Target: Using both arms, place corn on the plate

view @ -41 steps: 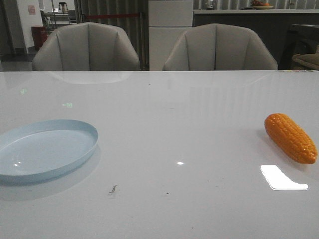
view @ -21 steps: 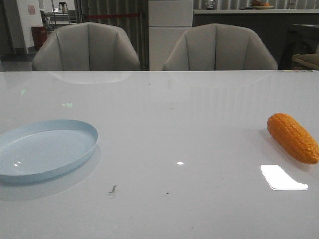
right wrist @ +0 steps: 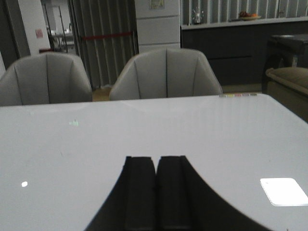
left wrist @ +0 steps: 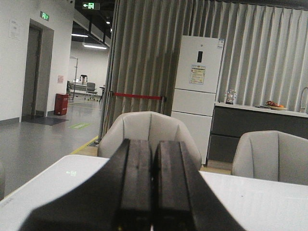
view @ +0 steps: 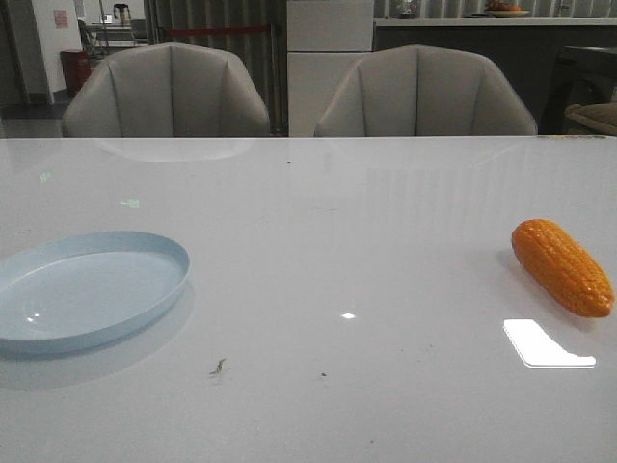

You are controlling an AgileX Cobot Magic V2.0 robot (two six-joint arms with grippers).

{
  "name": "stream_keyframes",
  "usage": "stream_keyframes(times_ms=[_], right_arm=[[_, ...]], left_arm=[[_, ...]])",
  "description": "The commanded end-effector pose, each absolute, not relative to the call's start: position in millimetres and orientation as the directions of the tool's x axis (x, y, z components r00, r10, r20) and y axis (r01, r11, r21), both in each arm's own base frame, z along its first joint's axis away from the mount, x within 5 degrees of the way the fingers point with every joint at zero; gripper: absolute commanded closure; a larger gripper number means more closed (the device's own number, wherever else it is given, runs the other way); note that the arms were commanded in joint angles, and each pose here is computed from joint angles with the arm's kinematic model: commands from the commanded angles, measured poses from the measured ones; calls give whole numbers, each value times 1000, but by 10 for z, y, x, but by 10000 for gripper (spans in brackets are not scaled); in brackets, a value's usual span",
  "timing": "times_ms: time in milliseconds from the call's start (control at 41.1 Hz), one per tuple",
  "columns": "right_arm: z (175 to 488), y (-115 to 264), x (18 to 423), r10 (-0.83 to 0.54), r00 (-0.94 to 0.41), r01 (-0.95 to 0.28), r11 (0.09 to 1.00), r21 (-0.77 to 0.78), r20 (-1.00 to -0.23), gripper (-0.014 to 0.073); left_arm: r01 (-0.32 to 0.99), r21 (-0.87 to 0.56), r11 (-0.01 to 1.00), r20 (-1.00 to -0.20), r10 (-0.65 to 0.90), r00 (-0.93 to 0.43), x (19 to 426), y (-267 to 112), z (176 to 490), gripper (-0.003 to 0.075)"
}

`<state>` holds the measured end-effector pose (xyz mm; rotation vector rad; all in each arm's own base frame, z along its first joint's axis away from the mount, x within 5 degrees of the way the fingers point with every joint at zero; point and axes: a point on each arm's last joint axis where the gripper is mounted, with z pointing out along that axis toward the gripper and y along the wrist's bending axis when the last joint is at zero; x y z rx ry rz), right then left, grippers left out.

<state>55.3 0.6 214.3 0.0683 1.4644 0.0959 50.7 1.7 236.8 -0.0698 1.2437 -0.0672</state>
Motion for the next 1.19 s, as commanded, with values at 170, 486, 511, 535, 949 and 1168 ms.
stream_keyframes(times_ms=[170,486,511,535,949,1168], right_arm=[[3110,25,246,128,302,-75,991,110,-945,538],[3657,71,671,116,44,-87,990,112,-992,538],[3671,71,724,115,29,-85,990,113,-993,538],[3668,72,799,115,3,-82,990,115,-993,538],[3339,78,1580,113,-286,-39,991,129,-952,536],[3117,81,1841,110,-406,-22,991,130,-907,256]], left_arm=[[-19,65,998,-914,67,399,297,-5,3121,627],[-16,66,998,-959,68,276,615,-1,3679,627],[-16,66,998,-966,68,250,657,0,3674,627],[-14,66,998,-974,68,217,719,0,3648,627],[4,67,998,-977,67,-201,1291,7,3237,616],[7,67,998,-955,66,-290,1392,9,3130,395]])
